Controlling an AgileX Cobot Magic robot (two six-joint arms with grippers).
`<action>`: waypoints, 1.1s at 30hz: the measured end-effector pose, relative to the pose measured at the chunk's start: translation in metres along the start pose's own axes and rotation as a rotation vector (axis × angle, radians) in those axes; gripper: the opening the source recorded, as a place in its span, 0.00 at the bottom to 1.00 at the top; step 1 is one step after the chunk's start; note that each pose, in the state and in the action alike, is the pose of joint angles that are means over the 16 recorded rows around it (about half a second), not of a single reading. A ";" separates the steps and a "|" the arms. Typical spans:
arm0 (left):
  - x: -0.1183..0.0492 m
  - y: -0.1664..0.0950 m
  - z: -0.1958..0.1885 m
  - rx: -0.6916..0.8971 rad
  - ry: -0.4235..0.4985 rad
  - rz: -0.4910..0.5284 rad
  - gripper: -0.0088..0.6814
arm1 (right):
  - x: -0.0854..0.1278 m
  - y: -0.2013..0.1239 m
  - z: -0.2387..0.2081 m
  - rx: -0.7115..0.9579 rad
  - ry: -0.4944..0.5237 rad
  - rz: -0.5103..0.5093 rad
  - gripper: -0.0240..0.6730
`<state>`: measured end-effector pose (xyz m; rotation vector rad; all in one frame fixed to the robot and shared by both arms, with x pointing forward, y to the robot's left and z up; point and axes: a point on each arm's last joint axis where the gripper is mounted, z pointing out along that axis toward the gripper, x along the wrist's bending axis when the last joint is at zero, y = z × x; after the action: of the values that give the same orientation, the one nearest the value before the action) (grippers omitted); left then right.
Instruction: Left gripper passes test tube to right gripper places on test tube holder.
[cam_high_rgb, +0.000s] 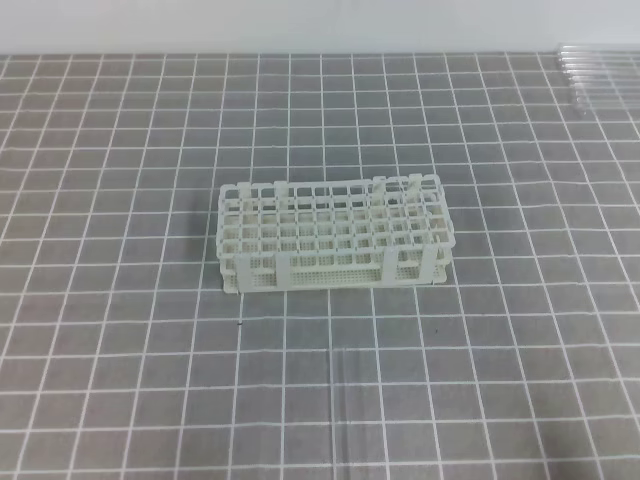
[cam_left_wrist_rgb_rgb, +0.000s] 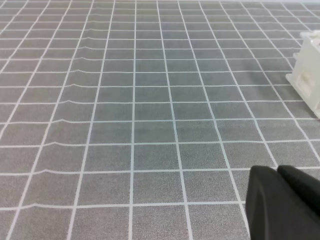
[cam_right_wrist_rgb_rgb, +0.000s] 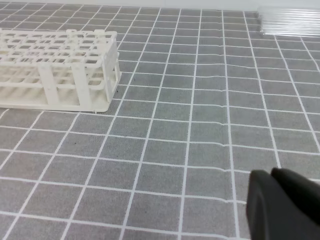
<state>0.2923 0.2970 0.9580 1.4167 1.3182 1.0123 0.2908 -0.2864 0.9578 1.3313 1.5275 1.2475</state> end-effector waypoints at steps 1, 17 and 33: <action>0.000 0.000 0.000 0.000 0.000 0.000 0.01 | 0.000 0.000 0.000 0.000 0.000 0.000 0.02; 0.000 0.000 0.000 -0.012 -0.001 -0.001 0.01 | 0.000 0.000 0.000 0.000 0.000 0.000 0.02; -0.002 0.010 -0.001 -0.126 -0.023 -0.052 0.01 | 0.000 0.000 0.000 0.000 0.000 0.000 0.02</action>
<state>0.2934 0.2954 0.9677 1.2889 1.2467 1.0236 0.2908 -0.2864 0.9578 1.3313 1.5275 1.2475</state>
